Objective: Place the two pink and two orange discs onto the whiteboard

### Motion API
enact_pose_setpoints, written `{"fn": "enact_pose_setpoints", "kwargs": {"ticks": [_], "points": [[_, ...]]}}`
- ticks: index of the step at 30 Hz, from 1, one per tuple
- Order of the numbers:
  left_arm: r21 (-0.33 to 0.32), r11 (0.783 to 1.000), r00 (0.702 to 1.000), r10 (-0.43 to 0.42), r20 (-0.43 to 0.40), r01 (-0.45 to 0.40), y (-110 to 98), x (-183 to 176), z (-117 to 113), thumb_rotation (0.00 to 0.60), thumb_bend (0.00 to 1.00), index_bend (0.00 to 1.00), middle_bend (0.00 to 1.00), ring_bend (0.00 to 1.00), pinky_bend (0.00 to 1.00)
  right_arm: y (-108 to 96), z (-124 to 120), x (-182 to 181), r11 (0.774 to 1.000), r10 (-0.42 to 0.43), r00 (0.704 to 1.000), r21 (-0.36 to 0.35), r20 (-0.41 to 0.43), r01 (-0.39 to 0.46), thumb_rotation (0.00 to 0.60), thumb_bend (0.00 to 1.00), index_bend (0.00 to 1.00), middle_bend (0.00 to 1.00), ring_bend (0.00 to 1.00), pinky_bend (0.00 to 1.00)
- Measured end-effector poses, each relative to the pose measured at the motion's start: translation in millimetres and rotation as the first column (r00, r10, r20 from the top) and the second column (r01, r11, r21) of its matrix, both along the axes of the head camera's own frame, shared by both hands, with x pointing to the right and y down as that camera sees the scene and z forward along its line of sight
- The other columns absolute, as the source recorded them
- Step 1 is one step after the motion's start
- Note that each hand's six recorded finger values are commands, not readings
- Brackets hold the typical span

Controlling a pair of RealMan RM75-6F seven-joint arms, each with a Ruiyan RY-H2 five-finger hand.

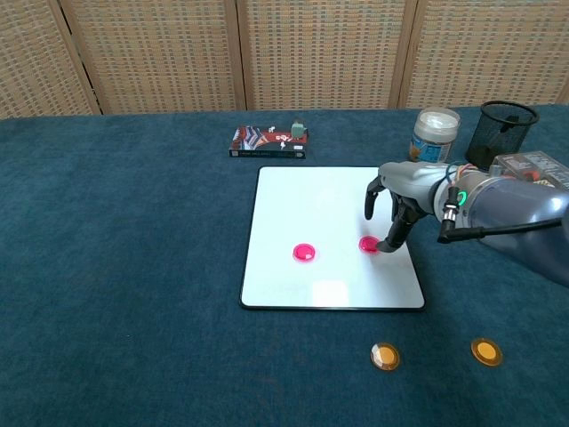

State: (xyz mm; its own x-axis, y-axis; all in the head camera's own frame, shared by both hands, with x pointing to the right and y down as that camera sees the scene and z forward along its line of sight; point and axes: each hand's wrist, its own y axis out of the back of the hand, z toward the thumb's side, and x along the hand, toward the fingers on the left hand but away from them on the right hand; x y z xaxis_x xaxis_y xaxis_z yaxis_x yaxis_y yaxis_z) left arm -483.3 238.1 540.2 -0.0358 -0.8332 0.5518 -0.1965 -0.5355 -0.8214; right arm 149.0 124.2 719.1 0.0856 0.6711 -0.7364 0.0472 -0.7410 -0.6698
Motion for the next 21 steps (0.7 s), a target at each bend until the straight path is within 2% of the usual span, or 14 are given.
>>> {"fn": "enact_pose_setpoints", "kwargs": {"ticks": [6, 14, 18, 21], "points": [[0.002, 1.000, 1.000, 0.004, -0.003, -0.004, 0.3, 0.8, -0.8, 0.600, 0.00, 0.00, 0.00, 0.00, 0.00, 3.3, -10.3, 7.3, 1.000, -0.008, 1.000, 0.011, 0.010, 0.008, 0.600, 0.31, 0.33, 0.98, 1.00, 1.00], [0.008, 1.000, 1.000, 0.019, -0.003, -0.019, 2.8, 4.4, -2.3, 0.600, 0.00, 0.00, 0.00, 0.00, 0.00, 26.9, -35.8, 39.4, 0.997, -0.070, 0.997, 0.038, 0.036, 0.069, 0.600, 0.36, 0.35, 0.98, 1.00, 1.00], [0.006, 1.000, 1.000, 0.027, 0.001, -0.027, 4.9, 6.8, -1.5, 0.600, 0.00, 0.00, 0.00, 0.00, 0.00, 50.5, -46.4, 58.3, 0.990, -0.124, 0.991, 0.073, 0.052, 0.120, 0.600, 0.36, 0.39, 0.98, 1.00, 1.00], [0.005, 0.999, 0.999, 0.034, 0.006, -0.034, 5.8, 8.6, -0.7, 0.600, 0.00, 0.00, 0.00, 0.00, 0.00, 73.9, -52.0, 74.7, 0.988, -0.141, 0.986, 0.069, 0.086, 0.136, 0.600, 0.36, 0.39, 0.98, 1.00, 1.00]]}}
